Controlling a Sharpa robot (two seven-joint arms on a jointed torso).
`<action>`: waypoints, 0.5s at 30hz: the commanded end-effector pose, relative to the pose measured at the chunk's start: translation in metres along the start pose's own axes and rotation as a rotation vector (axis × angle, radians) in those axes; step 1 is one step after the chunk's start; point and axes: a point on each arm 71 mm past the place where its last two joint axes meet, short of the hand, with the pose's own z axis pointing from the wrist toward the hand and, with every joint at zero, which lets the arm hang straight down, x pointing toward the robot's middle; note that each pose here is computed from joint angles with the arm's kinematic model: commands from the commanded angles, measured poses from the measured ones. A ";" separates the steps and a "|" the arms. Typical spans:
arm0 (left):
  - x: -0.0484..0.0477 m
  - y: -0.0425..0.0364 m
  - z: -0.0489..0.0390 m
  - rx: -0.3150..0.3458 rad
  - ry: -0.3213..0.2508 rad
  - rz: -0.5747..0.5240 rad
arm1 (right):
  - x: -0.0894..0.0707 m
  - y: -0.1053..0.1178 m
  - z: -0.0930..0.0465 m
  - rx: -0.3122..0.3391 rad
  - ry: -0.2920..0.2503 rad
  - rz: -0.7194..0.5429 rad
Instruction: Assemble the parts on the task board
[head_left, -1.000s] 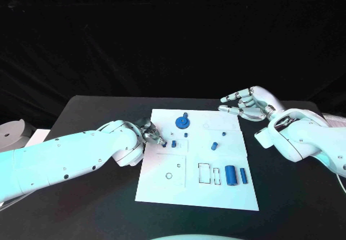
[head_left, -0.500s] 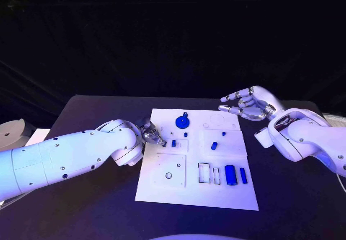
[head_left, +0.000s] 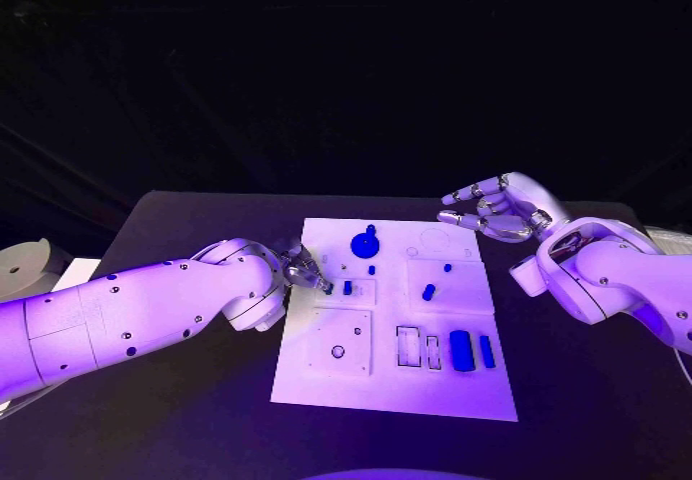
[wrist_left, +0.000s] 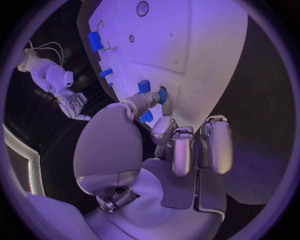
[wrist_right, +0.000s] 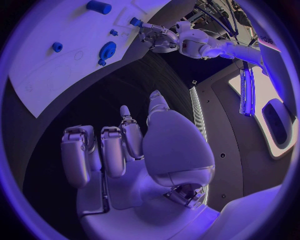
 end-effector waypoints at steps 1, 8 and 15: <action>0.0078 0.0017 0.0013 -0.013 0.055 0.027 | 0.001 0.001 0.000 -0.012 0.006 -0.003; 0.0079 0.0027 0.0033 -0.020 0.071 0.024 | 0.001 0.001 0.000 -0.012 0.006 -0.003; 0.0092 0.0029 0.0048 -0.025 0.099 0.030 | 0.001 0.001 0.000 -0.012 0.007 -0.003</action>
